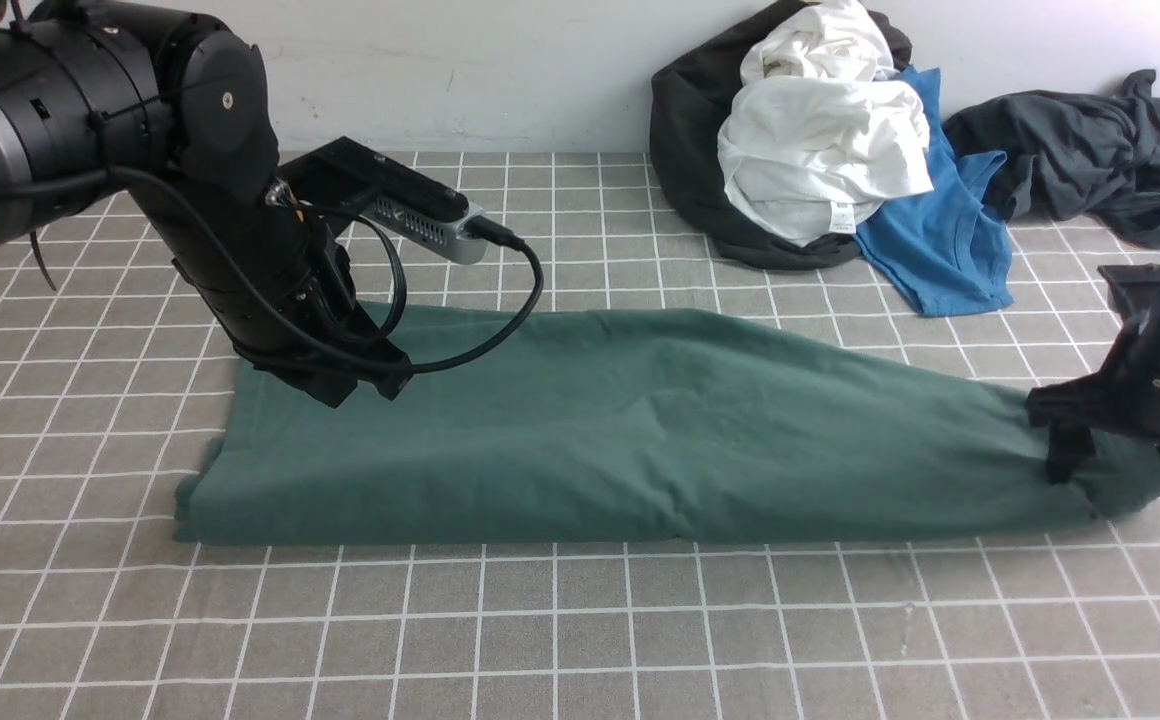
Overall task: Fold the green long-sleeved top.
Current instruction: Use the right arm to clamp the right edge of the fabric, then use the right arm to drag the right edge of the fabric to the left and folds it over the left edge
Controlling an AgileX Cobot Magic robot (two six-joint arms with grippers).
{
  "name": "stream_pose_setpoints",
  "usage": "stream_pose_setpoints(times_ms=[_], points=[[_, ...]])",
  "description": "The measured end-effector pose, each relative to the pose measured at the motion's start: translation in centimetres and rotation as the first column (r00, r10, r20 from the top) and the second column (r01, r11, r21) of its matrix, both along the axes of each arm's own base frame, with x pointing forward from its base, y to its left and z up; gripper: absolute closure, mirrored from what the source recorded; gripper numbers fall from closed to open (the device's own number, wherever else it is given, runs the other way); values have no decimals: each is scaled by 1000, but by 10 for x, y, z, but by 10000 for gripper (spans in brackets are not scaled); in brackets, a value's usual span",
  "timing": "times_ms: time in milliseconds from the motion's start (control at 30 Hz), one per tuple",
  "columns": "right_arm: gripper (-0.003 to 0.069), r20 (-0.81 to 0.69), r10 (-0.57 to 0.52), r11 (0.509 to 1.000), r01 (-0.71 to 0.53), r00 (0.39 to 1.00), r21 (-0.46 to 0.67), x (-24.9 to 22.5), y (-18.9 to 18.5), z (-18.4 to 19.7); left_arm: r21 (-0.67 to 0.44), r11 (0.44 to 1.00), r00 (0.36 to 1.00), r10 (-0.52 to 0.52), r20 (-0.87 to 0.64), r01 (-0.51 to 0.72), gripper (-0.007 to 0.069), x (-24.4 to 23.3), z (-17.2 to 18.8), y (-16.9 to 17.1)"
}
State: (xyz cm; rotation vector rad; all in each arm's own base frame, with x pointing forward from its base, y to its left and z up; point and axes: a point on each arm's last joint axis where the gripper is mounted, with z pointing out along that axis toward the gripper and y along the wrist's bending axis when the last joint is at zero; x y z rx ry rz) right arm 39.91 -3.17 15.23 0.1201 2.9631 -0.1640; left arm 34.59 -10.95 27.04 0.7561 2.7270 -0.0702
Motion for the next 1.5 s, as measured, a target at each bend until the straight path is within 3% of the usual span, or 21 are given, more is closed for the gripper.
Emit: stream_pose_setpoints(times_ms=[133,233,300,367,400,433,500,533,633,767,933,967,1067,1267,1433,1500], points=[[85,-2,12,1000,-12,1000,24,1,2,-2,-1,1000,1000,0,2,0,633,0,0,0],[140,3,40,998,-40,999,53,1,3,-2,-1,1000,1000,0,3,0,633,0,0,0],[239,7,65,995,-65,998,73,2,4,-2,-1,1000,1000,0,3,0,633,0,0,0],[293,7,74,994,-74,997,79,2,5,-2,-1,1000,1000,0,3,0,633,0,0,0],[394,1,90,992,-90,996,85,3,6,-1,0,1000,1000,0,3,0,633,0,0,0],[421,1,95,992,-94,996,84,3,6,-1,0,1000,1000,0,3,0,633,0,0,0],[581,-11,130,990,-130,991,55,5,4,9,6,1000,1000,-2,5,2,633,0,0,0],[608,-18,152,988,-152,988,15,5,2,18,11,1000,1000,-3,5,3,633,0,0,1],[617,1,171,979,-170,985,-109,6,-7,52,30,1000,1000,1,-2,-1,633,0,0,3],[617,109,166,944,-126,980,-305,1,-21,126,47,999,1000,5,-12,-4,633,-4,3,5],[617,257,179,940,-88,950,-329,-13,-18,195,37,999,999,5,38,-6,633,-13,23,8],[617,302,225,942,-128,927,-309,-17,-4,219,27,1000,997,5,74,-7,633,-19,35,10],[617,339,310,938,-227,888,-262,-18,26,235,11,1000,992,7,124,-8,633,-29,53,13],[617,343,522,851,-503,781,-150,-12,126,219,-15,1000,977,11,211,-8,633,-48,83,19],[617,287,668,731,-678,687,-77,-5,226,159,-26,1000,969,13,245,-7,633,-63,100,24],[617,283,685,712,-699,671,-66,-5,242,147,-25,1000,970,13,242,-7,633,-65,101,24]])
